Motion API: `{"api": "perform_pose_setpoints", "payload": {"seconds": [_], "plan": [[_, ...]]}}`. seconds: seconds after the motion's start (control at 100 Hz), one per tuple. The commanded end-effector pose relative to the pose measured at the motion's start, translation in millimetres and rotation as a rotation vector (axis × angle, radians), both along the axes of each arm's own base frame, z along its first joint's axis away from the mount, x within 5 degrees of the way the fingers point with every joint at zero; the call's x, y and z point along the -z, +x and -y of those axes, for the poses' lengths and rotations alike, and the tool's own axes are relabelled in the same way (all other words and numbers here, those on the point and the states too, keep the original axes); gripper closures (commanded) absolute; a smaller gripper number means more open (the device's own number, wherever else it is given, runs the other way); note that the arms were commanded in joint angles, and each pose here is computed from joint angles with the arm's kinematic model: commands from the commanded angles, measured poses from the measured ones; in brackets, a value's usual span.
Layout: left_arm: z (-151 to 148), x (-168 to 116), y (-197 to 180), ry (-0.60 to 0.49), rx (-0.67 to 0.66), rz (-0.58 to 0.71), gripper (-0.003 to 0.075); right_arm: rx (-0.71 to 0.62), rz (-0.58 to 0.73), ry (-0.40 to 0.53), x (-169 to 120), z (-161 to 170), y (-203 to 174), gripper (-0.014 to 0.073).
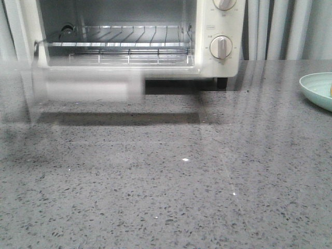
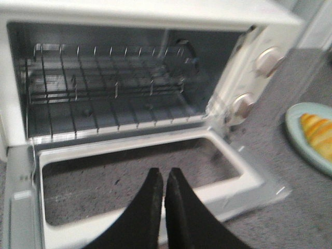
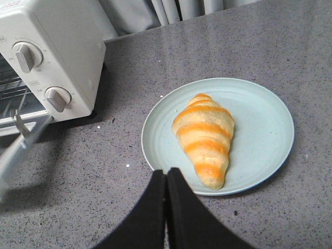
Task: Put bread in oven
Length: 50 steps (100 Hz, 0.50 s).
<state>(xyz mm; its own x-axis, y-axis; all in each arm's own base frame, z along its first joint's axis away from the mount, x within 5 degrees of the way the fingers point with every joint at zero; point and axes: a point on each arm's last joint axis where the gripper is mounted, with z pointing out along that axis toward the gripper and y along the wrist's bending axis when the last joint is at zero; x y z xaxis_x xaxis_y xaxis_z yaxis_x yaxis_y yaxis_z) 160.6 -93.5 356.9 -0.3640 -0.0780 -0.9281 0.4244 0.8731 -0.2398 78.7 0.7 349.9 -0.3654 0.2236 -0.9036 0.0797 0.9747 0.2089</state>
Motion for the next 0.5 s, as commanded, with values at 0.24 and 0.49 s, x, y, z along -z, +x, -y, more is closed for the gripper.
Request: {"api": "perform_pose_setpoints", "payload": {"seconds": [0.24, 0.49], "plan": [[-56, -53, -96, -0.143, 0.006, 0.297, 0.0742, -0.002, 0.037, 0.003, -14, 0, 8, 0.0662], [-66, -49, -112, -0.126, 0.003, 0.281, 0.0742, -0.015, -0.087, 0.002, -40, 1, 49, 0.0650]]}}
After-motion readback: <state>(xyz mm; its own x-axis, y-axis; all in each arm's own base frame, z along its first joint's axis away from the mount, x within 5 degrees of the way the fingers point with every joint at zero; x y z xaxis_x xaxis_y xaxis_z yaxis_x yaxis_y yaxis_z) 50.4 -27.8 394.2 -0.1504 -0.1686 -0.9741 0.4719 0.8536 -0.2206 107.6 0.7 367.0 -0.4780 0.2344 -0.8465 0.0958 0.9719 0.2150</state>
